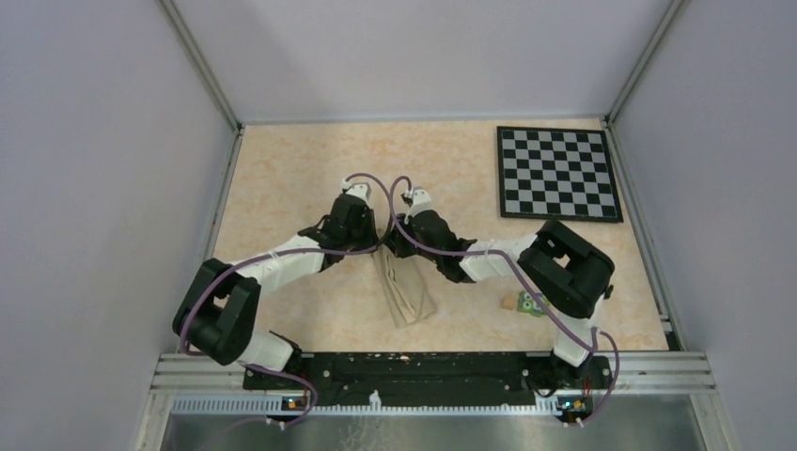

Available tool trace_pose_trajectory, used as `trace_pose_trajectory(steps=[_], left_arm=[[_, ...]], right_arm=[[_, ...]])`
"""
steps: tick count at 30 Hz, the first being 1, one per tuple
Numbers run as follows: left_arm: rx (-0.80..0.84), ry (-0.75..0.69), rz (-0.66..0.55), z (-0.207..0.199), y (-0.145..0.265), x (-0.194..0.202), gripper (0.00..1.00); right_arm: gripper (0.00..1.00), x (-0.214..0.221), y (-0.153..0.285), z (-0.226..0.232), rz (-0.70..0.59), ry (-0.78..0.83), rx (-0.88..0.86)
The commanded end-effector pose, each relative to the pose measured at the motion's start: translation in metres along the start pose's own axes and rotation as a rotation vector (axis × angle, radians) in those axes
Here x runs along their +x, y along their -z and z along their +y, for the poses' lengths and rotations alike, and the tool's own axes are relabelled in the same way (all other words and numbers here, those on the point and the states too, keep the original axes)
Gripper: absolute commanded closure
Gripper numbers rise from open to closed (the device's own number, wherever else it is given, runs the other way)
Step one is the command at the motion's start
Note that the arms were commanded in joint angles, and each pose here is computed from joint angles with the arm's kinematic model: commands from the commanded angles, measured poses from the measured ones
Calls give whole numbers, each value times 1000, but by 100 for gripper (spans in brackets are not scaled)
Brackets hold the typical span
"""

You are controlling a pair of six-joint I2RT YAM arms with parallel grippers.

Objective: Fold the napkin into a case and place the utensils inside
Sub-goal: Stuff the top corner of the smaller-rectangle-folded napkin into the folded napkin.

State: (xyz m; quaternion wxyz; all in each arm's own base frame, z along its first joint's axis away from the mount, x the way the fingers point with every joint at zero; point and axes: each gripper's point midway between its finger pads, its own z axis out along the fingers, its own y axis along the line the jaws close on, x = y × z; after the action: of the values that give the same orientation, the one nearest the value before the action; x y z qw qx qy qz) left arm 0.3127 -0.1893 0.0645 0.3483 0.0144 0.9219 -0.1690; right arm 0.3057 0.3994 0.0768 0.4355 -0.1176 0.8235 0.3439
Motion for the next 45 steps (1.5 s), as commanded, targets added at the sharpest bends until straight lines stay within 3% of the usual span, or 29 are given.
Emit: trace_pose_trajectory(steps=[1,21,24,32,45], left_arm=[[-77,-87,-93,7,-12,-25,70],[-151,-203,-45,-3,-28,-10,60],[-180,-209,-37,2,-30,-9,64],[-164,-194,-71,-6,-23,-24,99],[-12,-135,-173,-28,-1,-33,100]], right_arm=[[100,-32,9,20,-84,-29,-71],[100,-28,6,20,-67,-39,-84],[100,-26,5,20,-61,-39,-84],[100,-11,6,17,16,-36,-71],[100,30,-12,14,169,-20,-68]])
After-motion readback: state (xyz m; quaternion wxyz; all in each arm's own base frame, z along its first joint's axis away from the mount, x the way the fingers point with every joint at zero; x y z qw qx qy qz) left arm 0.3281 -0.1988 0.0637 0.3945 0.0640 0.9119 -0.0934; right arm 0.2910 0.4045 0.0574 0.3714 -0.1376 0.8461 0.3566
